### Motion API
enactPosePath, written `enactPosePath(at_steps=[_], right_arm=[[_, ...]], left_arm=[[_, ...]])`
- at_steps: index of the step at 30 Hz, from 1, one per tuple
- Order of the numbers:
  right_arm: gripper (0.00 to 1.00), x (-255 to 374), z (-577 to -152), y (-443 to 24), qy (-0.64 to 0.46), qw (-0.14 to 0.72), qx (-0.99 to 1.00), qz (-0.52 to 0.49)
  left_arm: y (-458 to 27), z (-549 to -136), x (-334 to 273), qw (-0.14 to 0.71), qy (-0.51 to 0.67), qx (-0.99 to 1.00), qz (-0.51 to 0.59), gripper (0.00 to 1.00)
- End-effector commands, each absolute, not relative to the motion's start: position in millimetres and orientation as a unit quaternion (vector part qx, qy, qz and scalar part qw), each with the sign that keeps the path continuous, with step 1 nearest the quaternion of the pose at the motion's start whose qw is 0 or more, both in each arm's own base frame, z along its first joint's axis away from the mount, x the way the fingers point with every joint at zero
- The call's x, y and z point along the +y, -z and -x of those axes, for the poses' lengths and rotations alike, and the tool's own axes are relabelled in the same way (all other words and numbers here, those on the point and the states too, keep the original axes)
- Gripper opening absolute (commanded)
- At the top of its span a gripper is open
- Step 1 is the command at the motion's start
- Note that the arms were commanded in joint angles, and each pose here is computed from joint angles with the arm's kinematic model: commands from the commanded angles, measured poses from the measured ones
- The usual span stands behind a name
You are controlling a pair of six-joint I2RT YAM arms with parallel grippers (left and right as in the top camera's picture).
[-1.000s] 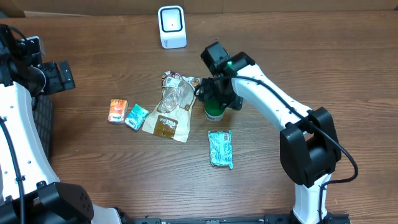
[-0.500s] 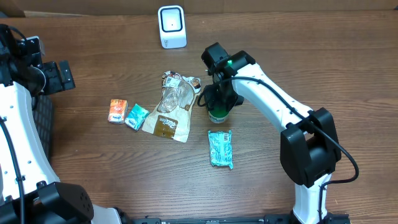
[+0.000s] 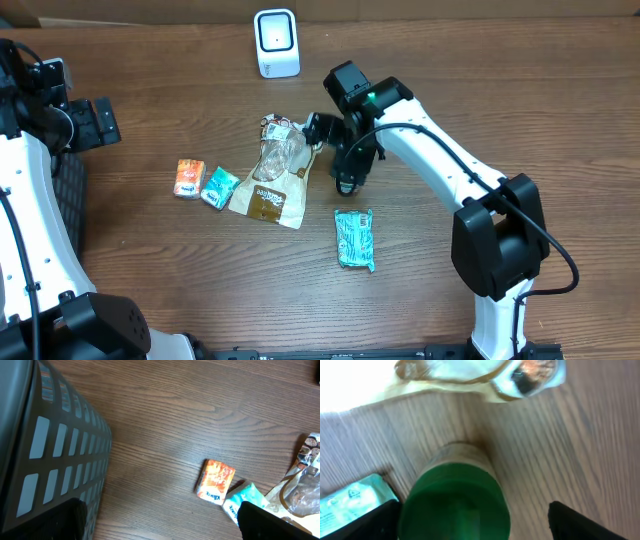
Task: Scan the item barcode
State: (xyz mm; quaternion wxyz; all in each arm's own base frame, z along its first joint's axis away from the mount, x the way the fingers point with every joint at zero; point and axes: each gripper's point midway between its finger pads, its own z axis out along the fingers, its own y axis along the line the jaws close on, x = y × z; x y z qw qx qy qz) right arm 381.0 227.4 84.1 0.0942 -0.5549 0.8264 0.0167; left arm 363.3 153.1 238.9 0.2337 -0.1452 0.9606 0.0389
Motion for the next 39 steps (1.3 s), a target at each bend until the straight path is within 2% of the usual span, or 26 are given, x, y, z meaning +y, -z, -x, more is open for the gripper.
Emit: enactPosePath(at_steps=[1, 4, 7, 10, 12, 21, 25, 29, 31, 39], right_arm=[[1.0, 227, -402, -114, -0.049, 0.121, 0.944, 0.302], [1.0, 223, -393, -121, -0.094, 0.08, 0.987, 0.103], [1.0, 234, -377, -118, -0.152, 0.025, 0.988, 0.013], [1.0, 236, -378, -103, -0.15, 0.018, 0.987, -0.054], [0.9, 241, -377, -89, -0.147, 0.024, 0.987, -0.062], [0.79, 222, -369, -67, -0.093, 0.02, 0.991, -0.092], [0.67, 221, -368, -67, -0.091, 0.023, 0.994, -0.052], [0.6, 219, -370, -68, -0.089, 0.031, 0.995, 0.036], [0.54, 217, -372, -70, -0.087, 0.036, 0.992, 0.085], [0.5, 217, -377, -76, -0.07, 0.071, 0.911, 0.399]], left_arm=[[-235, -363, 156, 0.229, -0.042, 0.962, 0.143, 1.0], [-235, -363, 156, 0.229, -0.042, 0.962, 0.143, 1.0], [-235, -363, 156, 0.229, -0.042, 0.962, 0.143, 1.0], [-235, -363, 156, 0.229, -0.042, 0.962, 0.143, 1.0], [-235, -363, 156, 0.229, -0.042, 0.962, 0.143, 1.0], [-235, -363, 156, 0.229, -0.042, 0.962, 0.143, 1.0], [-235, -363, 156, 0.229, -0.042, 0.962, 0.143, 1.0], [-235, -363, 156, 0.229, -0.042, 0.962, 0.143, 1.0], [-235, -363, 156, 0.229, -0.042, 0.962, 0.143, 1.0], [-235, -363, 156, 0.229, -0.042, 0.962, 0.143, 1.0]])
